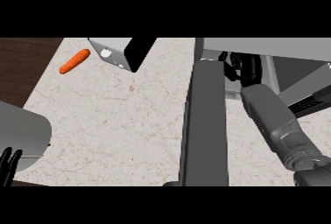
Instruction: Pick up the milk, place it into the microwave and close the microwave
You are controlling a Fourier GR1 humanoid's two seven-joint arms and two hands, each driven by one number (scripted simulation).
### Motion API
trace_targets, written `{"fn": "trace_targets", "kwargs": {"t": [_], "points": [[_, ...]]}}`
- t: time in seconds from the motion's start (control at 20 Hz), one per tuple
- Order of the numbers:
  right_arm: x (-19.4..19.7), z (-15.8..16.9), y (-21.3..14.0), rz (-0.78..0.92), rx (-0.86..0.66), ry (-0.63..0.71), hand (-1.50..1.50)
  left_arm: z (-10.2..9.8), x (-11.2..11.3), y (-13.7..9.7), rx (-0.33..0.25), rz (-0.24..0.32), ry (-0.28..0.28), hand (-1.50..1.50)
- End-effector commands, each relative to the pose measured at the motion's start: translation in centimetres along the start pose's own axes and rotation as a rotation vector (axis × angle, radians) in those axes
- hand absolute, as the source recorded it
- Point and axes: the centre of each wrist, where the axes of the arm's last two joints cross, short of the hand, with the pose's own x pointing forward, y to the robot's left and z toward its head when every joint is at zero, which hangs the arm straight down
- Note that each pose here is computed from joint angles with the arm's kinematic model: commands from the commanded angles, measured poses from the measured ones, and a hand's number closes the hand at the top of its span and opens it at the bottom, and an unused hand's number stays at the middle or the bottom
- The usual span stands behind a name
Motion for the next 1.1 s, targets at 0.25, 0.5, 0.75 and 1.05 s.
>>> {"fn": "trace_targets", "kwargs": {"t": [0.25, 0.5, 0.75, 1.05], "points": [[-1.8, 0.7, -1.4, 0.101, -0.027, 0.042, 1.5, -1.1, -0.4, -0.1, -0.013, 0.014, 0.013, -1.5], [-2.2, 0.8, -1.7, 0.138, 0.014, 0.006, -1.5, -1.5, -0.8, 0.2, -0.019, 0.011, 0.012, -1.5], [-0.9, 0.6, -0.4, 0.141, 0.015, -0.004, -1.5, -2.0, -1.7, -0.3, -0.019, 0.022, 0.024, -1.5], [0.0, 0.9, 0.8, 0.159, 0.012, -0.037, -1.5, -2.5, -2.1, -0.2, -0.024, 0.015, 0.011, -1.5]]}}
